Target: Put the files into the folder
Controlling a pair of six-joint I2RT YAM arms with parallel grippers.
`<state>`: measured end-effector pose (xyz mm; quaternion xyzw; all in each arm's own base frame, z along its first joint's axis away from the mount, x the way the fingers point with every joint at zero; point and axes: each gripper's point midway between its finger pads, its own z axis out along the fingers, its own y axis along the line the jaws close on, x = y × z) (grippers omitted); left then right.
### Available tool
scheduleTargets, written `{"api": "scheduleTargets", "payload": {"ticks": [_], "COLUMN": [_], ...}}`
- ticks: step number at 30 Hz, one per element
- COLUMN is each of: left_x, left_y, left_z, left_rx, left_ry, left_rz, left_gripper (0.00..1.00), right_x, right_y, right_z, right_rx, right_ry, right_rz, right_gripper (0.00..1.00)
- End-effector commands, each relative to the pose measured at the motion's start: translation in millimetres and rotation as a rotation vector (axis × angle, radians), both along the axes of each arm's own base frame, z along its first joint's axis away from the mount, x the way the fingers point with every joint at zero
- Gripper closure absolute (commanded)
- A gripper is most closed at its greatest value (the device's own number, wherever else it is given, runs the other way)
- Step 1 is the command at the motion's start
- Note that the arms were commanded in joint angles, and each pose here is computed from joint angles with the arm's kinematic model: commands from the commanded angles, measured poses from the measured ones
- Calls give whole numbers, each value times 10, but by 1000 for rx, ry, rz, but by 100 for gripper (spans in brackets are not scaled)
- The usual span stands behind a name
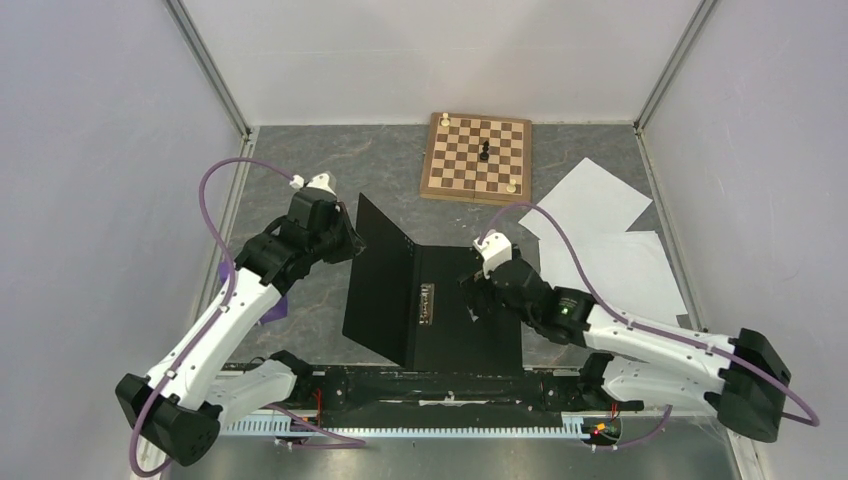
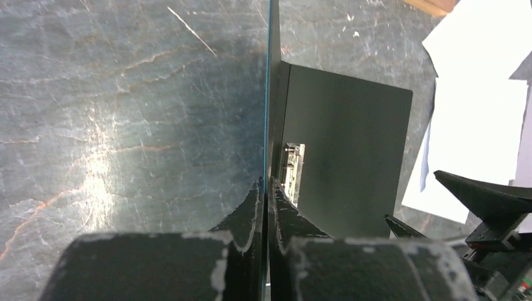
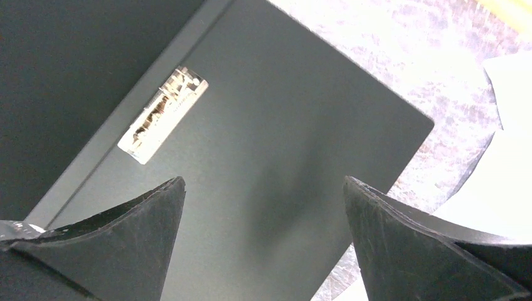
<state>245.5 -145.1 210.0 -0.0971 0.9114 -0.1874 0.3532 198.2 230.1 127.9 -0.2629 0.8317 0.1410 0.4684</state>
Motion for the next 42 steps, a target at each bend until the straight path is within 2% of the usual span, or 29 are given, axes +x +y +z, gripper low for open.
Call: {"api": "scheduleTargets", "payload": {"ticks": [1,4,9,10,14,17,26,28,30,35,42], "left_x": [363,474,607,620,676,709,687,676,682,683,470], "left_y": [78,45,220,260,413,484,767,778,655,95,-900], "left_z": [102,70,-20,-43,-36,126,816,1002,1069,730,-52], "left_rx": [-7,-53,-26,-18,26,55,178,176,133,86,-16], "left_ry": [-115,-126,-107,-98,-91,-122,-221,-259,-261,-159,-37], "left_rz": [103,102,154,162,201,215,264,257,209,69,-118], "left_gripper": [98,98,98,92,47,35,34,34,38,41,41], "right_x": [146,290,468,491,539,548,586,595,587,559,505], "right_y": [56,-4,-33,-30,-3,3,21,18,20,-52,-400], "right_z": [-80,-197,-348,-373,-477,-532,-529,-510,-501,-477,-415], "right_rx": [51,68,91,89,79,78,90,94,101,97,62], "right_ry": [103,151,205,214,241,255,254,251,253,253,254], "right_rz": [-24,-66,-107,-113,-129,-143,-163,-169,-171,-200,-311], "right_gripper": [2,4,5,5,6,7,9,10,11,13,10]}}
